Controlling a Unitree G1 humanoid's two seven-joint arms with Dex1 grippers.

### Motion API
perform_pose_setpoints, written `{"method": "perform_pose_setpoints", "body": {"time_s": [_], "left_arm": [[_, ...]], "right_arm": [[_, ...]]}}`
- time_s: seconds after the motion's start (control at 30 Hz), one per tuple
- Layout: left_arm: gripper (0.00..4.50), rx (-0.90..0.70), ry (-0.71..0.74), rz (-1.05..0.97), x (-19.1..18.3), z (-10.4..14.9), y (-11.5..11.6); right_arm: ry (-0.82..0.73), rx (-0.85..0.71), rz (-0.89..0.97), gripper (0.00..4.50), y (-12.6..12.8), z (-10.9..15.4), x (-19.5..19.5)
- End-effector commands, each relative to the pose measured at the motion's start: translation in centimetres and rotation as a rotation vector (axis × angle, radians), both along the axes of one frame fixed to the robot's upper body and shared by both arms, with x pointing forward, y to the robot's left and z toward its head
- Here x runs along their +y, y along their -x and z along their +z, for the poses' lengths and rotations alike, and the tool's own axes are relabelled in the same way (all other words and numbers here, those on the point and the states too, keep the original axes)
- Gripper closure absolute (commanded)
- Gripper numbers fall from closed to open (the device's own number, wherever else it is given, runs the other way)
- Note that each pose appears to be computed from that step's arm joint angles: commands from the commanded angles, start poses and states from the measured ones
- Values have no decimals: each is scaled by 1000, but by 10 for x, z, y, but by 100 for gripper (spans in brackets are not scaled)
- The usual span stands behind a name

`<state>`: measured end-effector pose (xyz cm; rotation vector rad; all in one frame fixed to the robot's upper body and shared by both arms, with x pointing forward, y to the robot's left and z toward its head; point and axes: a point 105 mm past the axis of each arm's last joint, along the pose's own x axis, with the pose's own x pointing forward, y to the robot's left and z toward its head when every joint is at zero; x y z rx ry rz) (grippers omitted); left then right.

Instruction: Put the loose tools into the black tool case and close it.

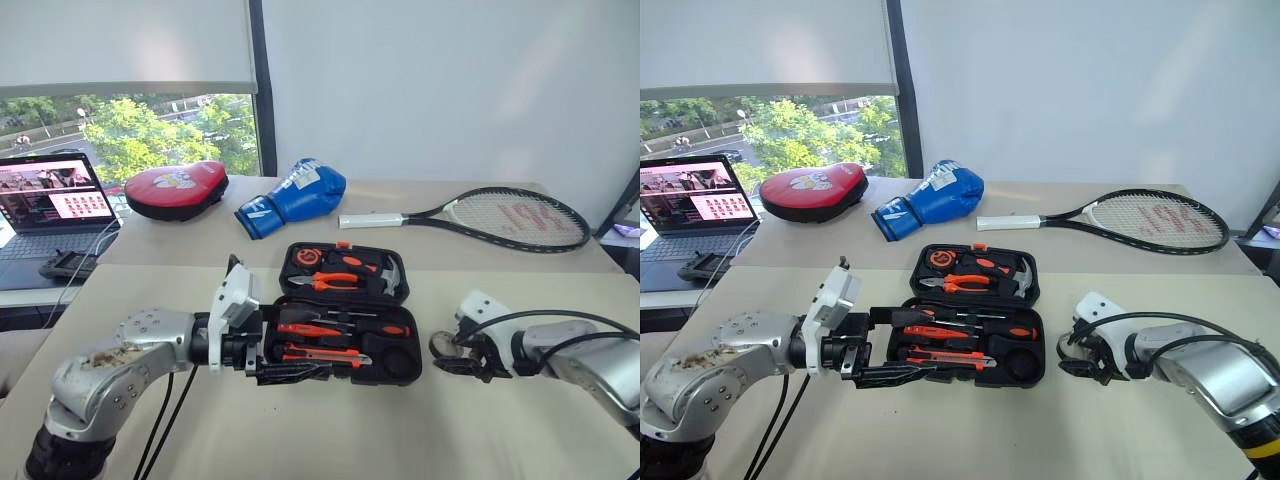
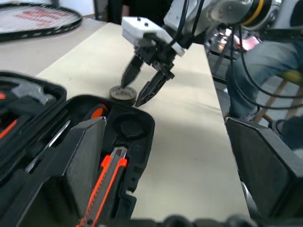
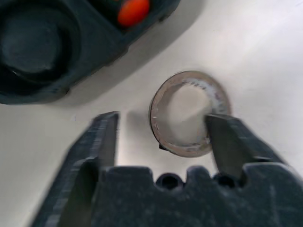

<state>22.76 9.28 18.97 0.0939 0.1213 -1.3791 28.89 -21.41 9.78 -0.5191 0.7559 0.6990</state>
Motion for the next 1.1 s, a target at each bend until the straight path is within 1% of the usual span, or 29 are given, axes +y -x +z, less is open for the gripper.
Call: {"method": "perform_pose_setpoints", "body": {"time_s": [0.03, 0.1, 0.13, 0.2, 0.27, 0.33, 0.4, 0.47, 0.53, 0.63, 0.73, 0.8, 0.9, 0.93, 0.97, 1.03, 1.1], "left_arm": [[16, -86, 13, 47, 3, 9, 1], [16, -84, 24, 87, 6, 9, -4], [16, -84, 26, 92, 7, 9, -4], [16, -83, 29, 94, 7, 9, -5], [16, -80, 27, 111, 8, 7, -7], [16, -64, 23, 138, 10, 1, -9], [16, -60, 17, 150, 11, -3, -10], [16, -59, 21, 154, 10, -2, -11], [16, -68, 23, 157, 8, -2, -11], [16, -81, 23, 169, 9, 1, -12], [16, -78, 32, 154, 12, 4, -7], [16, -78, 34, 143, 15, 6, -4], [16, -69, 24, 118, 19, 7, 2], [16, -67, 16, 114, 20, 7, 3], [16, -63, 11, 108, 21, 6, 3], [16, -56, 4, 97, 24, 7, 5], [16, -45, -5, 97, 29, 6, 6]], "right_arm": [[26, -35, 29, 275, -8, 6, -3], [-28, -37, 59, 347, -6, 18, 3], [-45, -42, 72, 376, -5, 23, 5], [-51, -52, 97, 443, -1, 32, 3], [-63, -72, 142, 448, 5, 46, 5], [-140, -52, 235, 448, 19, 65, 28], [-176, -26, 317, 448, 30, 73, 49], [-168, -22, 334, 448, 26, 67, 61], [-144, -7, 357, 448, 22, 54, 75], [-88, 24, 365, 448, 18, 36, 80], [-43, 98, 429, 448, 28, 23, 80], [-46, 128, 443, 374, 31, 20, 81], [-35, 142, 455, 289, 30, 16, 81], [-33, 142, 457, 248, 30, 15, 82], [-32, 139, 457, 222, 29, 16, 82], [-43, 116, 450, 150, 25, 22, 83], [-111, 77, 447, 150, 24, 39, 86]]}}
